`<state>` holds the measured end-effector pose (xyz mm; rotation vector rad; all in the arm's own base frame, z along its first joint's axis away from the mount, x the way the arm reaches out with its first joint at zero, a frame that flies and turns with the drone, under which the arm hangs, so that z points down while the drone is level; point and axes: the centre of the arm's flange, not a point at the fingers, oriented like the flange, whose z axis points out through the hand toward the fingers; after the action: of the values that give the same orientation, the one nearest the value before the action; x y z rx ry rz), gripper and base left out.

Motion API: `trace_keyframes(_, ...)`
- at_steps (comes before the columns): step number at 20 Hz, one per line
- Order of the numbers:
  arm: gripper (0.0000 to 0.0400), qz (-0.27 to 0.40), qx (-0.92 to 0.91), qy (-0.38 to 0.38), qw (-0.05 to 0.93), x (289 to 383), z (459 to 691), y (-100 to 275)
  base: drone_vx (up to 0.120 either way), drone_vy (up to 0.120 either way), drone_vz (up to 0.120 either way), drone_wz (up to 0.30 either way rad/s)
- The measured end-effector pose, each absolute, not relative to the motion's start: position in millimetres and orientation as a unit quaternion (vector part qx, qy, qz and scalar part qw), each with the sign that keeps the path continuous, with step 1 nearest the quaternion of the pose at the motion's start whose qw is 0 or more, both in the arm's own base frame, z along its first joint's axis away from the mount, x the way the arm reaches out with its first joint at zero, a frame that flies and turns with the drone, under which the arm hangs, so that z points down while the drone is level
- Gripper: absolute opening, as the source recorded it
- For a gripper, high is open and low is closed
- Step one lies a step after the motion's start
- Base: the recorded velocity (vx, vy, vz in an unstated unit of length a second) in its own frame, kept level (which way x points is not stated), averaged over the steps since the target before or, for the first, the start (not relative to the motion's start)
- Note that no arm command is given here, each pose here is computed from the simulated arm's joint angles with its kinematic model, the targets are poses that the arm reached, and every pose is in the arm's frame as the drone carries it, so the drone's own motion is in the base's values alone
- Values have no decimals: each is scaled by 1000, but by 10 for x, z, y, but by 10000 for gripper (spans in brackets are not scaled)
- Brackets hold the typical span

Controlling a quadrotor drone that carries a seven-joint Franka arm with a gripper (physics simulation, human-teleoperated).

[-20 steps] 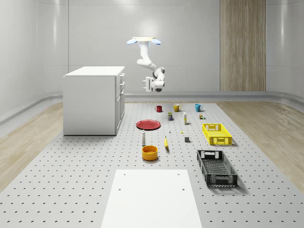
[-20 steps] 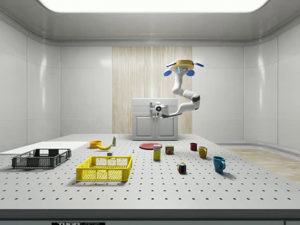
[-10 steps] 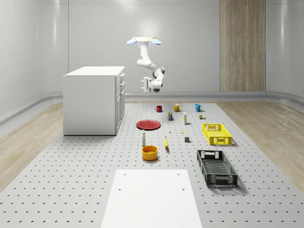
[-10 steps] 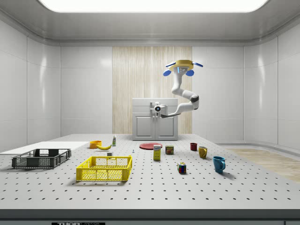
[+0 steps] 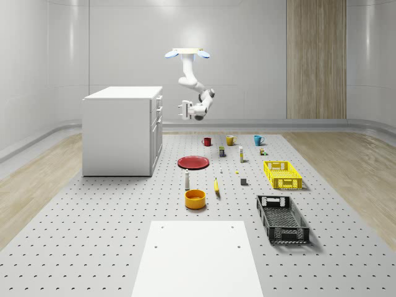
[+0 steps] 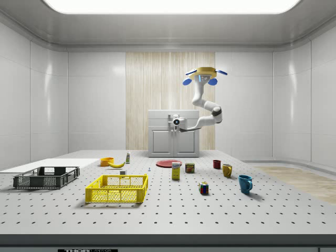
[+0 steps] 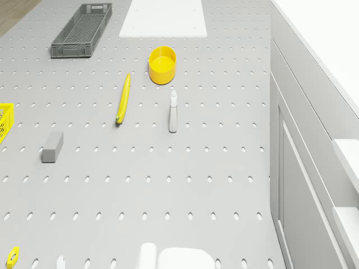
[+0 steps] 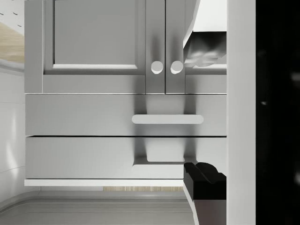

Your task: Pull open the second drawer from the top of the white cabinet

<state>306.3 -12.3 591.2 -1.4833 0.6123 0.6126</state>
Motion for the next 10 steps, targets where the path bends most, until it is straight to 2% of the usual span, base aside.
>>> trace_keyframes(10,300,270,-654,270,653,3059,5914,448,0,0,0,0)
